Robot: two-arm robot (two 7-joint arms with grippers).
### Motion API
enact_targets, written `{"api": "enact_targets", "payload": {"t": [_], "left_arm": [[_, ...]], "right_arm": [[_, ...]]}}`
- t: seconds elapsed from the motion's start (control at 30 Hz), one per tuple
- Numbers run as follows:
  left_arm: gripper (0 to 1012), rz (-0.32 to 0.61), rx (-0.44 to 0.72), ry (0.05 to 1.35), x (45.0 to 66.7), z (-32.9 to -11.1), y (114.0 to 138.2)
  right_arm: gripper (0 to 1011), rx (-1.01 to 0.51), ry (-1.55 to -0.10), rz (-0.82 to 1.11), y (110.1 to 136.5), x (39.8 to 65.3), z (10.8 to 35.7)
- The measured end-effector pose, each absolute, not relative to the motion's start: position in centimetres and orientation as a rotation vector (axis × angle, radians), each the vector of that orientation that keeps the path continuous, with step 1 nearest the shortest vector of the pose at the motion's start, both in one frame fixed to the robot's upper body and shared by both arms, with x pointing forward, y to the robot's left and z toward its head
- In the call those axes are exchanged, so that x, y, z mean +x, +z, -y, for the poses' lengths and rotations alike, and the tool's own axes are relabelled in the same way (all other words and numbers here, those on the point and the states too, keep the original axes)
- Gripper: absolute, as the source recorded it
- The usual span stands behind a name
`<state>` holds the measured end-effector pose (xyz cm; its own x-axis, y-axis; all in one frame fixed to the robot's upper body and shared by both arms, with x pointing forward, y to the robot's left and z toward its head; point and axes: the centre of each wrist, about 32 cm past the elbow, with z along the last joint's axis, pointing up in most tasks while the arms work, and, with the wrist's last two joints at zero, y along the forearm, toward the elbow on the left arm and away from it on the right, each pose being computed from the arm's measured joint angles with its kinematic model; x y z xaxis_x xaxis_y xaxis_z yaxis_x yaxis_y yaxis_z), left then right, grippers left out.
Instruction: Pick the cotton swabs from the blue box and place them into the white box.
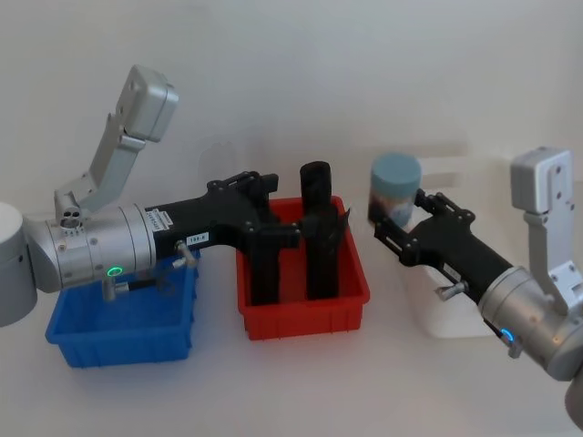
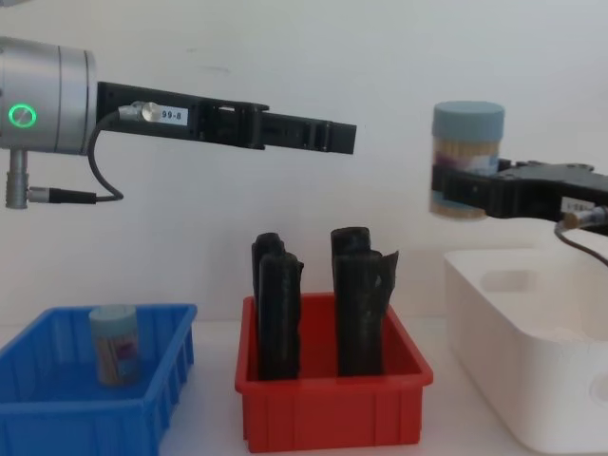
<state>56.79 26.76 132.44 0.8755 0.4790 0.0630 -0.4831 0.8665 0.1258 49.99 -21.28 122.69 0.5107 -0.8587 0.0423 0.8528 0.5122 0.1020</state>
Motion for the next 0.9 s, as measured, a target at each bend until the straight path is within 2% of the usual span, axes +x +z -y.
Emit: {"api": "enact_targets", "payload": {"t": [0.47, 0.9], "left_arm": [[1004, 0.03, 0.14, 0.504, 56.8, -26.8, 132.4], [1004, 0.03, 0.14, 0.504, 56.8, -26.8, 132.4]], "right_arm": [[636, 0.068, -1.246, 0.049, 121.8, 50.6, 24.9], [636, -0.02, -1.382, -0.039, 119.4, 53.8, 27.5]]}}
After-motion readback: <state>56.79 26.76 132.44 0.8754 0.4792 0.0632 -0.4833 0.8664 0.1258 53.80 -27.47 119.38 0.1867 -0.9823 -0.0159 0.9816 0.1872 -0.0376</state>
